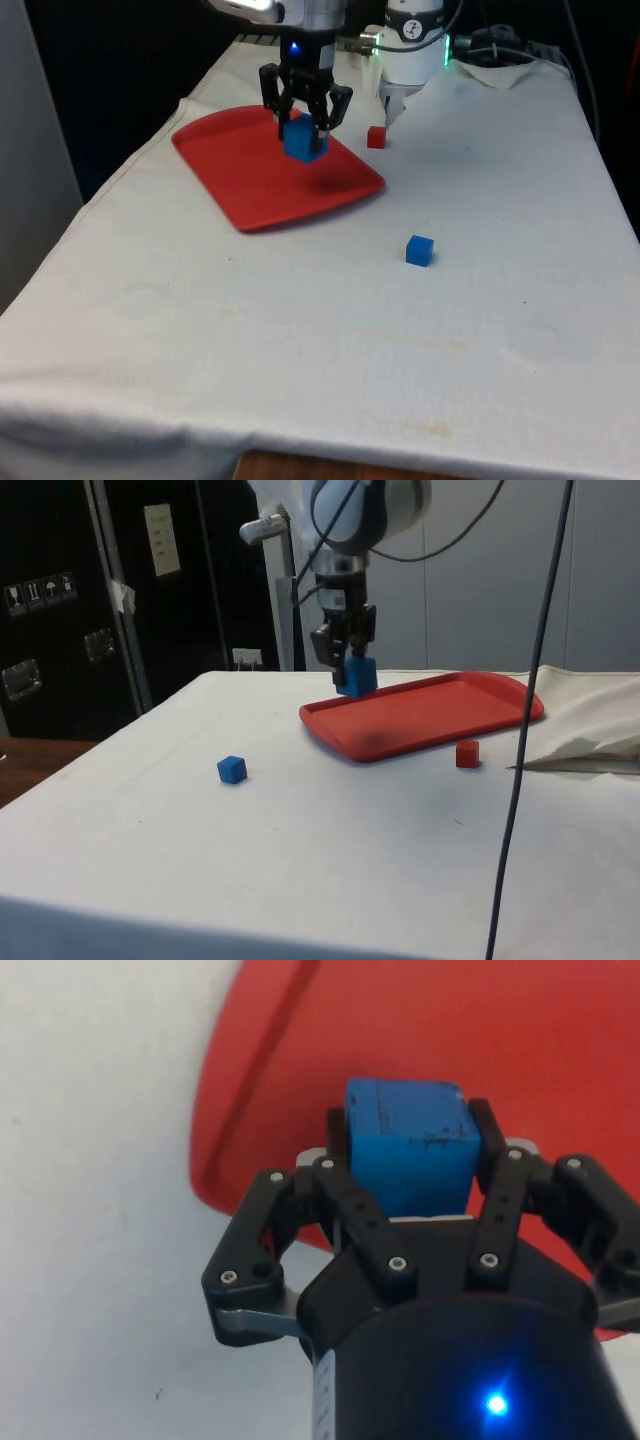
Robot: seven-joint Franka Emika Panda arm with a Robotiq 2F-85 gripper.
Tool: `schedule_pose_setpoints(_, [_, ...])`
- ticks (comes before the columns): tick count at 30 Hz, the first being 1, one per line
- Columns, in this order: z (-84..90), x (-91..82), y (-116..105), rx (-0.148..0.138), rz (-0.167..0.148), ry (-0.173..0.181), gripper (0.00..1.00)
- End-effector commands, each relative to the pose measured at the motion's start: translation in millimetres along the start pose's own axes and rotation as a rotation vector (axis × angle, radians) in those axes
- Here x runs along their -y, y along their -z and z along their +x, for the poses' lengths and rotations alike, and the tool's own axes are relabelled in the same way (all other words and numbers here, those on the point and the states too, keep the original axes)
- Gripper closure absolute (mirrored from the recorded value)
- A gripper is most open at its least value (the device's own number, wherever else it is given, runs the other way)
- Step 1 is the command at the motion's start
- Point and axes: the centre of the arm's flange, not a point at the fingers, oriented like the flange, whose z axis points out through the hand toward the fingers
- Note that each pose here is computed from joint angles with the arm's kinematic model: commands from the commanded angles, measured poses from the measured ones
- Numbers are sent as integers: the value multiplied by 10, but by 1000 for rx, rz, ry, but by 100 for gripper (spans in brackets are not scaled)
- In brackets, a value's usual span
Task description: Pick up the largest block and place it onto the tray.
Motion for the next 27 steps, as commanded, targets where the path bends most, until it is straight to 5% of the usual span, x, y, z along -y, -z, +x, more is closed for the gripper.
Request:
schedule_pose_setpoints(1, [-25,-43,10,-13,7,0,97])
schedule_pose_setpoints(27, [-539,-664,-303,-64,-20,-9,97])
